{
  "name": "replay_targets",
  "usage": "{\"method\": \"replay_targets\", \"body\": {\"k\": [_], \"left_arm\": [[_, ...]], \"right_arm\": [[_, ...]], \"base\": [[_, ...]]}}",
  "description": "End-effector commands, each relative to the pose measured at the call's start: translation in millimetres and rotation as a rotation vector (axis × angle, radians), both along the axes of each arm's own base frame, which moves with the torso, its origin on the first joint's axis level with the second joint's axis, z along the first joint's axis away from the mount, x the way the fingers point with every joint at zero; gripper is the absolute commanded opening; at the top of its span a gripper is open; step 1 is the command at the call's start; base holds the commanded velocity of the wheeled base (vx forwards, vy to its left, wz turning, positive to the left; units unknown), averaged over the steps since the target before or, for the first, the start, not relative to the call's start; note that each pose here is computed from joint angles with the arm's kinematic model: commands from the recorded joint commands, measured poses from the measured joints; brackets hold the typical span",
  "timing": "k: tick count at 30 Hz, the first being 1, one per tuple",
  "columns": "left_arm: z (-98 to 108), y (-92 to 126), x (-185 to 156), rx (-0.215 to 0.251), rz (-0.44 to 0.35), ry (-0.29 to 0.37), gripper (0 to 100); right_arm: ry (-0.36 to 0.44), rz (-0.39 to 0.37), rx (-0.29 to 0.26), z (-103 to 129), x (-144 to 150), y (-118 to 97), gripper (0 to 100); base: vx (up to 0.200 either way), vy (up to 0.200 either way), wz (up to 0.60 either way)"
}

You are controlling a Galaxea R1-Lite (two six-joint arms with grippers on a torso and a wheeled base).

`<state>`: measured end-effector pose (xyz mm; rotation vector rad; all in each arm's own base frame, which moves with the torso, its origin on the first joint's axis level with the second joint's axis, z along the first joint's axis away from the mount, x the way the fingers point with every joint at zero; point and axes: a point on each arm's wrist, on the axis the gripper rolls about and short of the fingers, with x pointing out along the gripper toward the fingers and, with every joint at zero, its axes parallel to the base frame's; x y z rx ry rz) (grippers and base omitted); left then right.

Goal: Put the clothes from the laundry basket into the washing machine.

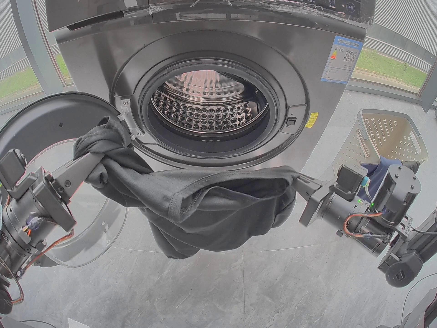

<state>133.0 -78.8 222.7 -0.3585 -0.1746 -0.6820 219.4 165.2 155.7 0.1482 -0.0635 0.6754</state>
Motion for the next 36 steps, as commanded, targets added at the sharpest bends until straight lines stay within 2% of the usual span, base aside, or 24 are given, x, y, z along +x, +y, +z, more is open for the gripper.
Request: {"method": "replay_targets", "body": {"k": [1,6,12,16,21,27,29,32,36], "left_arm": [[-3.7,5.7,-10.3,-0.003,-0.001,-0.005,0],[-12.3,6.5,-12.9,0.016,-0.02,0.019,0],[-11.8,6.3,-11.3,0.02,-0.03,0.017,0],[-10.7,5.6,-9.6,0.019,-0.031,0.016,0],[-14.4,-0.3,0.2,0.038,-0.049,0.042,0],[-5.1,-4.6,11.1,0.014,-0.073,0.036,0],[3.9,-2.8,17.3,0.008,-0.072,0.009,0],[7.6,0.4,22.6,0.018,-0.09,-0.009,0],[4.8,8.6,25.5,0.028,-0.074,-0.001,0]], "right_arm": [[-0.033,-0.022,0.03,10.3,5.2,-3.2,0],[-0.049,-0.023,0.05,15.8,7.2,-1.8,0],[-0.068,-0.017,0.086,18.7,6.8,-2.1,0],[-0.075,-0.009,0.089,18.3,5.5,-2.8,0],[-0.113,-0.011,0.11,22.5,7.3,-4.4,0],[-0.118,0.025,0.102,20.4,10.2,-4.3,0],[-0.109,0.025,0.098,17.1,11.0,-4.2,0],[-0.109,0.015,0.099,17.2,12.3,-6.9,0],[-0.13,-0.021,0.109,22.3,20.3,-14.1,0]], "base": [[0.0,0.0,0.0],[0.0,0.0,0.0],[0.0,0.0,0.0],[0.0,0.0,0.0],[0.0,0.0,0.0],[0.0,0.0,0.0],[0.0,0.0,0.0],[0.0,0.0,0.0],[0.0,0.0,0.0]]}}
